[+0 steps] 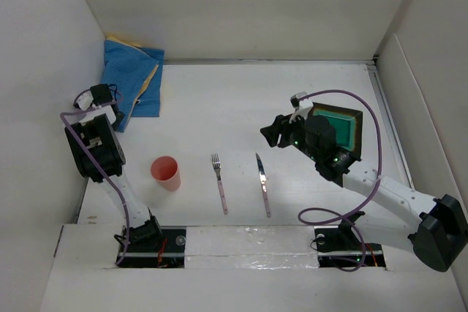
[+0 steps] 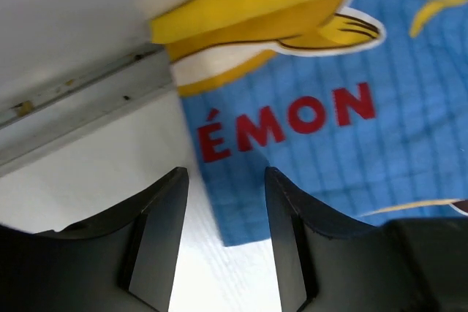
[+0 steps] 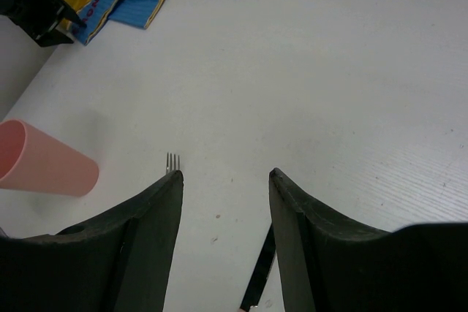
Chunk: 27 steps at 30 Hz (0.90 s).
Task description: Set the dinner table for one person
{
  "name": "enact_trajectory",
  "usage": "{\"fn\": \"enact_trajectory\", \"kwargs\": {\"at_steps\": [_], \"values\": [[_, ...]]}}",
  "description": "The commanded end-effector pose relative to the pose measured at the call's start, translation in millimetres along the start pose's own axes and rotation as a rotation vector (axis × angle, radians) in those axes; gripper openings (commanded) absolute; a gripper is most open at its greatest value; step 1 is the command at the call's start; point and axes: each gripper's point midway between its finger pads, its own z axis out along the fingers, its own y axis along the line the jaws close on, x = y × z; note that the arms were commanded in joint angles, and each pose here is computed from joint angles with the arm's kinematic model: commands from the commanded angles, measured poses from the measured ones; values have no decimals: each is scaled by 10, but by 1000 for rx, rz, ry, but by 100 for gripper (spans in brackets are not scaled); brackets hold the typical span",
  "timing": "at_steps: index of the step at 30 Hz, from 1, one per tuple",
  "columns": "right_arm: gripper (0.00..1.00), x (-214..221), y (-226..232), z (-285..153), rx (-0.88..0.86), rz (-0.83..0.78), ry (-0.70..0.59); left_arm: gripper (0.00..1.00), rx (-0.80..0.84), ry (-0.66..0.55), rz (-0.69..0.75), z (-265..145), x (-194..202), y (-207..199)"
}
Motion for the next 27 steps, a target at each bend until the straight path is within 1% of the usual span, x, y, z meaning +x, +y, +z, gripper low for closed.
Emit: {"fn": "enact_trajectory", "kwargs": {"at_steps": [1,3,6,7,10,12,13,15,16,17,18,20,21,24,26,27], "values": [[56,-224,67,-2,-15,3,-78,43,2,71,35,47,261,-81],[56,-218,73,-2,-19,2,-76,43,2,66,66,29,328,-180],[55,-208,68,8,-17,5,-74,37,-17,43,95,6,285,-190],[55,-205,70,11,-18,5,-72,14,4,47,95,-11,284,-227],[55,-208,74,11,-20,5,-73,0,70,57,88,-75,285,-337],[55,-204,79,7,-23,7,-72,0,118,73,96,-121,314,-455],[55,-214,77,5,-21,7,-76,0,161,84,114,-192,378,-585],[56,-218,49,15,-7,6,-83,0,221,57,136,-358,351,-813],[55,-196,39,38,-4,6,-79,0,345,52,190,-679,457,-1251],[55,-182,72,36,-13,4,-76,0,347,52,190,-683,459,-1255],[55,-186,70,39,-11,1,-75,0,422,43,223,-927,558,-1550],[55,-160,27,47,11,-4,-65,0,519,59,275,-1212,751,-1865],[55,-173,-7,48,30,-5,-72,0,597,62,322,-1485,943,-2154],[56,-163,-54,64,54,-8,-73,0,741,83,402,-1942,1279,-2603],[55,-151,-126,85,91,-11,-77,0,889,157,509,-2442,1896,-2918],[56,-148,-157,96,108,-10,-79,0,901,146,511,-2448,1881,-2990]]}}
